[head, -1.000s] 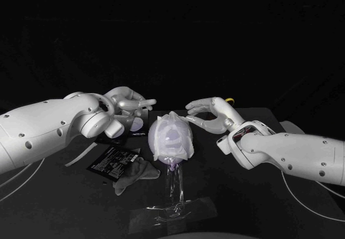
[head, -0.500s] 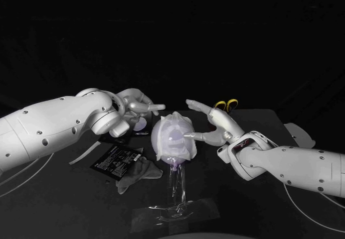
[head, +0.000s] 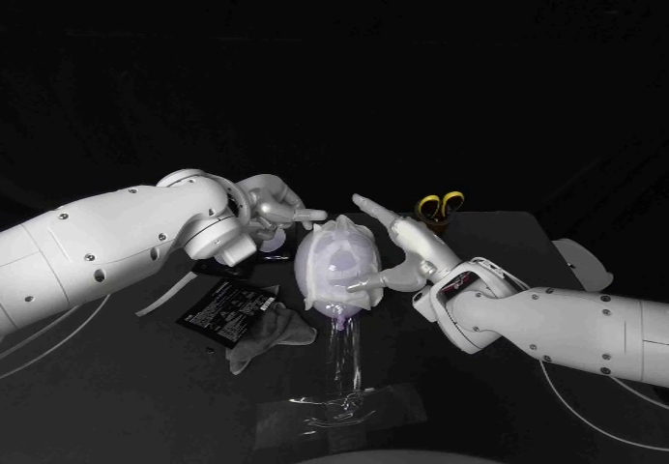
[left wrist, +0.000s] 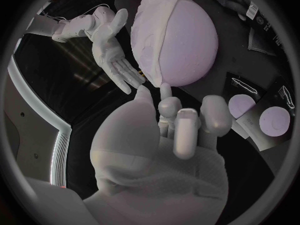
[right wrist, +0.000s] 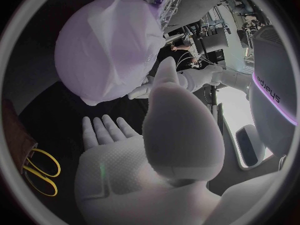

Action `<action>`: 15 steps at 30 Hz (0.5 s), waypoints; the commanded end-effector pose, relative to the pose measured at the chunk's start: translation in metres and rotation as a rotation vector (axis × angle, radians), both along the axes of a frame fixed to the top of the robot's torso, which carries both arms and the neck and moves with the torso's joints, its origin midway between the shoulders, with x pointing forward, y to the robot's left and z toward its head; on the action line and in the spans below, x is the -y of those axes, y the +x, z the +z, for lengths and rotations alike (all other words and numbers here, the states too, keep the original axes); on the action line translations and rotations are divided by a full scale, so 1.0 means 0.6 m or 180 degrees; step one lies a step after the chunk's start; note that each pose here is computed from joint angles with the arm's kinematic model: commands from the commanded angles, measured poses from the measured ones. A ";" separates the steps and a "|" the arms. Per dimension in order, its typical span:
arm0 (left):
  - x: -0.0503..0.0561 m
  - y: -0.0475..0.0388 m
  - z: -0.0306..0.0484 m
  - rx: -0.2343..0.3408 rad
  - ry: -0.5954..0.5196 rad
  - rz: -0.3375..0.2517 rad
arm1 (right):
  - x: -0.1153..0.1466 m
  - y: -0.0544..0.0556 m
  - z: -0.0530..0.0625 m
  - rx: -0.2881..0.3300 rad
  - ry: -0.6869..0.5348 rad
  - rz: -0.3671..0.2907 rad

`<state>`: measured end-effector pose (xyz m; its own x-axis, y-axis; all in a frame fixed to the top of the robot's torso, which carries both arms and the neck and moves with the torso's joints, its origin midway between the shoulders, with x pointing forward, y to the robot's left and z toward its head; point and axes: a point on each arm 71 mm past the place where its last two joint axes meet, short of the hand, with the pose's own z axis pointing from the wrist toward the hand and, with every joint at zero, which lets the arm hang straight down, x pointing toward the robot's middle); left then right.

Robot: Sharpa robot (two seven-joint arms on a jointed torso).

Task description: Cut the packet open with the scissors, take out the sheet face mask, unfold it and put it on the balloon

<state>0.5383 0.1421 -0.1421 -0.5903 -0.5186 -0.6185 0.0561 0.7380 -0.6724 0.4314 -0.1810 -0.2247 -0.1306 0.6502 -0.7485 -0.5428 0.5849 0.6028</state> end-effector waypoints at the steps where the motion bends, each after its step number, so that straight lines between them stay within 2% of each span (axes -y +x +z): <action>1: 0.006 -0.002 0.001 -0.0012 0.0058 -0.0073 | -0.006 -0.001 -0.008 -0.0136 -0.0125 0.0055; 15: 0.010 -0.002 -0.001 -0.0041 0.0094 -0.0072 | -0.013 -0.002 -0.020 -0.0315 -0.0188 0.0074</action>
<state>0.5377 0.1385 -0.1430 -0.5971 -0.5038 -0.6243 0.0597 0.7482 -0.6608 0.4306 -0.1753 -0.2347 -0.1935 0.6230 -0.7579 -0.5000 0.6020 0.6226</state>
